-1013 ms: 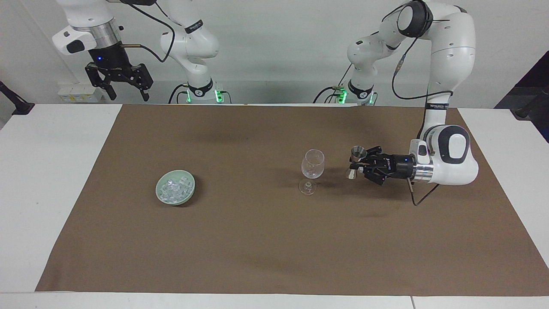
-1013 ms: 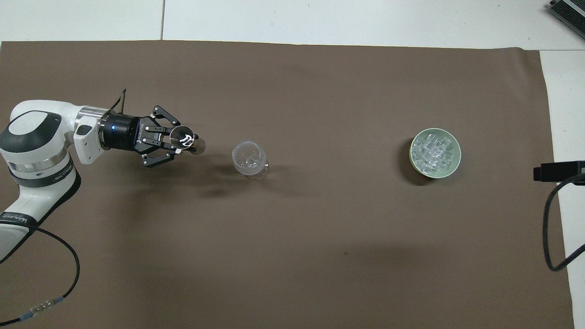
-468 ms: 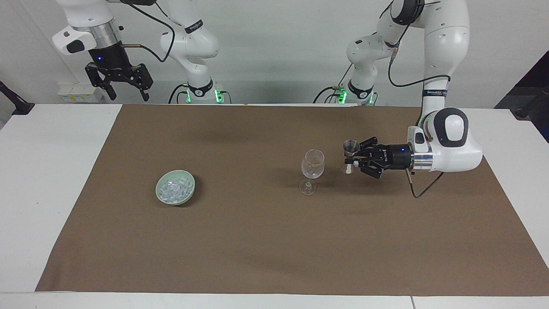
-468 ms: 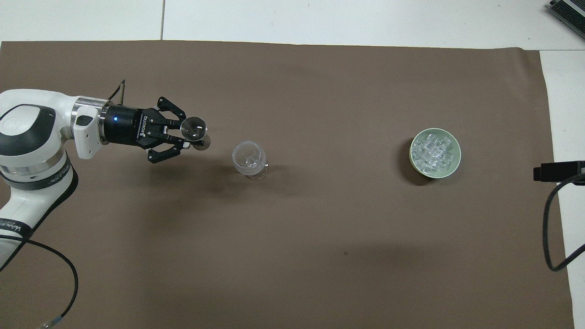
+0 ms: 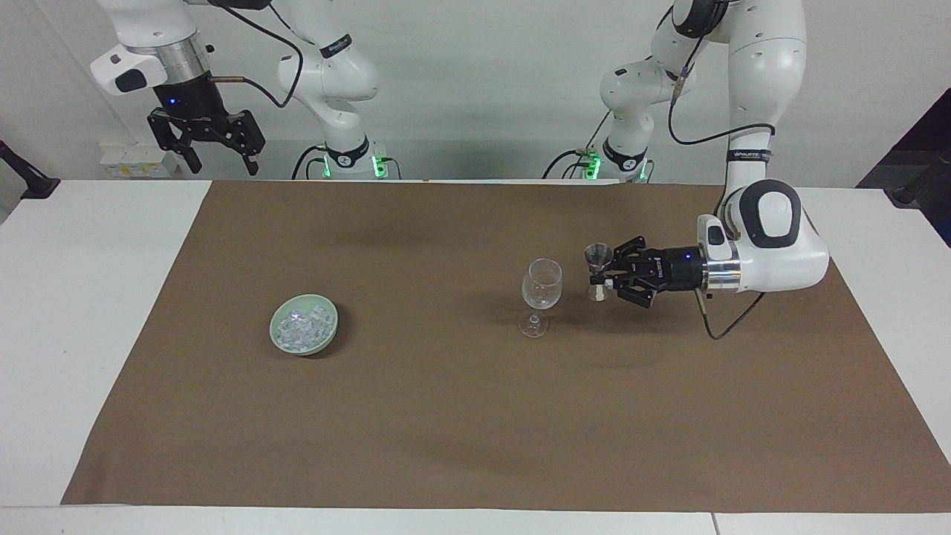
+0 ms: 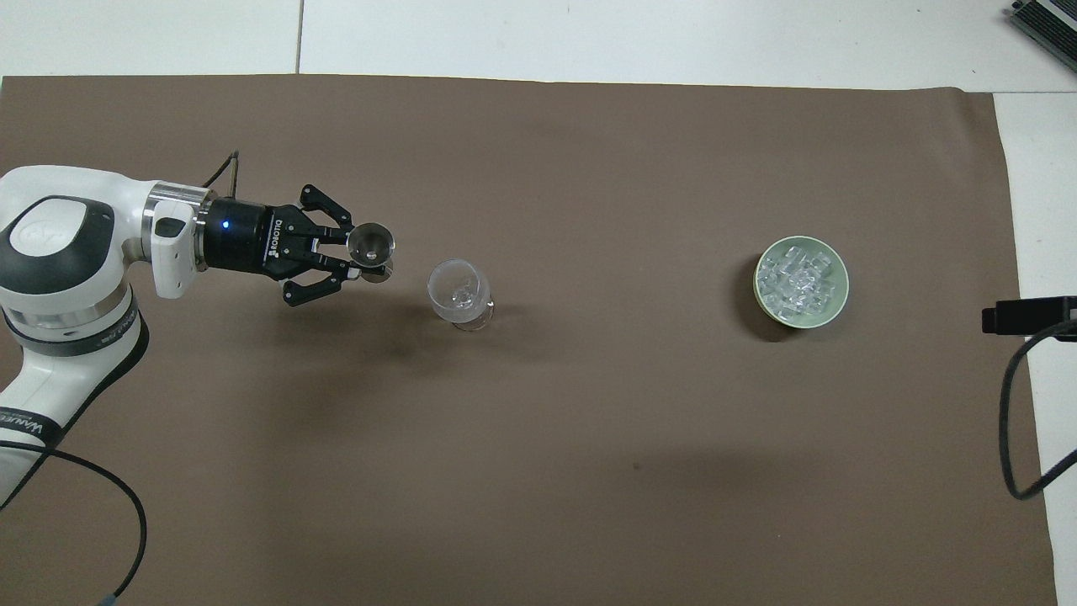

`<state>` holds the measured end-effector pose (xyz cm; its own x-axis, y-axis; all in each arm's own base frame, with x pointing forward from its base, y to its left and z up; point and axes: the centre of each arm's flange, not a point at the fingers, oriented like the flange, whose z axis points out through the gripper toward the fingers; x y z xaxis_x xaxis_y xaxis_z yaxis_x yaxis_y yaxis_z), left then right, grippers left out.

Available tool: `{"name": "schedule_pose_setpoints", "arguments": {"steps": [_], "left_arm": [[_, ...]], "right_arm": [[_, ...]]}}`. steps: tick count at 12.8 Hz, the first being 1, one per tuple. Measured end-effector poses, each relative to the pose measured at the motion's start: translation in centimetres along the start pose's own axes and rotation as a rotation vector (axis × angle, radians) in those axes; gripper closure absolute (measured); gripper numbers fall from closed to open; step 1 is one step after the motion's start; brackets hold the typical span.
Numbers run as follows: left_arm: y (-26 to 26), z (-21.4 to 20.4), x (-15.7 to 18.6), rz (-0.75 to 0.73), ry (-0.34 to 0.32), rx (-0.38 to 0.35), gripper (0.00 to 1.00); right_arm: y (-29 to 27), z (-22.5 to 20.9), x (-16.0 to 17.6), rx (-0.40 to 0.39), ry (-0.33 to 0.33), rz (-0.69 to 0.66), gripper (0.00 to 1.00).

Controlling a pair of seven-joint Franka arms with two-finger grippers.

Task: Pour wine and add ice with both arms
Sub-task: 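Lift the metal cup with the left gripper over the clear glass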

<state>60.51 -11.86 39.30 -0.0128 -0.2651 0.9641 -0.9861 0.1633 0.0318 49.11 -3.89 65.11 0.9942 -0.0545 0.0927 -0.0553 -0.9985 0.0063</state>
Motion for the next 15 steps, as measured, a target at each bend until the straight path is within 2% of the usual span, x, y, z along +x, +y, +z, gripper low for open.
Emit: {"name": "schedule_pose_setpoints", "arguments": {"steps": [3, 15], "left_arm": [[0.0, 0.5, 1.2, 0.01, -0.04, 0.014, 0.75], [1.2, 1.4, 4.0, -0.029, -0.221, -0.022, 0.75]], "right_arm": [[0.0, 0.0, 0.0, 0.0, 0.0, 0.0, 0.0], [0.0, 0.0, 0.0, 0.0, 0.0, 0.0, 0.0]]}}
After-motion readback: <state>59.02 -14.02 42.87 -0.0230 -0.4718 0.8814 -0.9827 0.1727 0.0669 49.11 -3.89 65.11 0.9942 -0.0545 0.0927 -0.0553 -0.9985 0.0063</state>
